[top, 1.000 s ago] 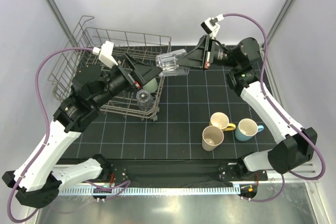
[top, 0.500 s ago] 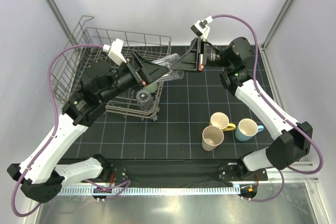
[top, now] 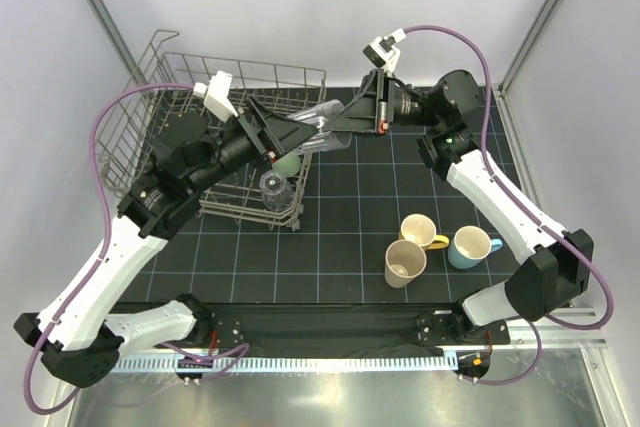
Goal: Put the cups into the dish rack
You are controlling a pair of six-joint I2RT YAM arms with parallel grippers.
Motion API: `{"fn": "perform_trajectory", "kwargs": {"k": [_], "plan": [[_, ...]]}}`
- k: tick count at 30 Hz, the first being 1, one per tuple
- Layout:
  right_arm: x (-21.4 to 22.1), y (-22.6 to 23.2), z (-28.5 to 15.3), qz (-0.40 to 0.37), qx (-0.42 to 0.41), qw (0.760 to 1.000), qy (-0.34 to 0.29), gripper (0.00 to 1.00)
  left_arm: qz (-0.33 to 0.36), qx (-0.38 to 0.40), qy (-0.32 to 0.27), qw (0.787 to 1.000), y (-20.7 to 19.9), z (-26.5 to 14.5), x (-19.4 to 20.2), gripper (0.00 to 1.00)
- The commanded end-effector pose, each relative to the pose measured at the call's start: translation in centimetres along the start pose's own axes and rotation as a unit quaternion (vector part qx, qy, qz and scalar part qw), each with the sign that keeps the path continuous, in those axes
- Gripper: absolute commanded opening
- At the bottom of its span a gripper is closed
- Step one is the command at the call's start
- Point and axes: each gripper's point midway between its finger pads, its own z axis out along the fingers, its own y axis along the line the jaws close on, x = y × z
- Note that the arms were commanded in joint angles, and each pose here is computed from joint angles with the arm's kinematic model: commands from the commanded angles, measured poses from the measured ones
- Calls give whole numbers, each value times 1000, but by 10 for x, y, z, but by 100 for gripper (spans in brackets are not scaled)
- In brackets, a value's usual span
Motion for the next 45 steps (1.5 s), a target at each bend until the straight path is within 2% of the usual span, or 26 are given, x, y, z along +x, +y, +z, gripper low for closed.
{"fn": "perform_trajectory", "kwargs": {"k": [1,2,3,4,5,6,7,8,9,10,12,13,16,17,20,22,24,26,30,36,45], "plan": [[0,10,5,-19,-9,1000,9,30,12,23,-9,1000,-14,1,-9,0],[0,6,6,-28,-4,1000,10,38,13,20,-12,1000,-14,-1,-10,0],[-1,2,5,-27,5,1000,7,50,13,-1,-5,1000,-5,-2,-7,0],[2,-11,4,7,33,999,8,54,18,-11,-18,1000,-6,-5,-16,0],[0,-15,3,3,50,999,6,59,25,-33,-20,999,2,-6,-17,0],[-5,-28,2,-34,78,996,-5,66,27,-71,-11,997,16,-12,-15,0],[0,-39,-4,-2,127,992,4,68,34,-96,-28,994,18,-14,-25,0],[0,-47,-6,-9,156,988,3,71,48,-115,-30,992,23,-19,-29,0],[-6,-65,-13,-50,201,978,-5,73,54,-138,-38,988,30,-22,-34,0],[5,-87,-25,-4,262,965,5,74,55,-186,-21,981,49,-29,-28,0],[-4,-101,-41,-19,329,944,-6,75,70,-233,-42,969,59,-36,-44,0],[-4,-118,-58,1,388,922,-15,75,73,-262,-35,962,69,-44,-43,0],[-2,-139,-89,12,464,885,-24,75,76,-336,-52,937,95,-53,-56,0],[-3,-140,-98,9,479,877,-29,75,76,-377,-36,922,114,-55,-52,0],[2,-143,-114,-4,512,858,-22,75,85,-427,-22,900,138,-54,-53,0],[7,-144,-121,-8,525,851,-16,75,92,-451,-8,887,153,-51,-52,0],[12,-142,-124,-8,526,850,-13,75,95,-492,3,865,173,-49,-50,0],[20,-143,-127,-3,529,849,-8,75,97,-513,1,853,184,-47,-53,0],[31,-144,-132,5,535,845,-1,75,110,-575,-6,811,212,-50,-62,0],[34,-142,-145,-6,555,832,2,76,120,-622,7,774,243,-59,-74,0],[34,-143,-159,-5,572,820,-5,76,91,-616,44,781,274,-46,-77,0]]}}
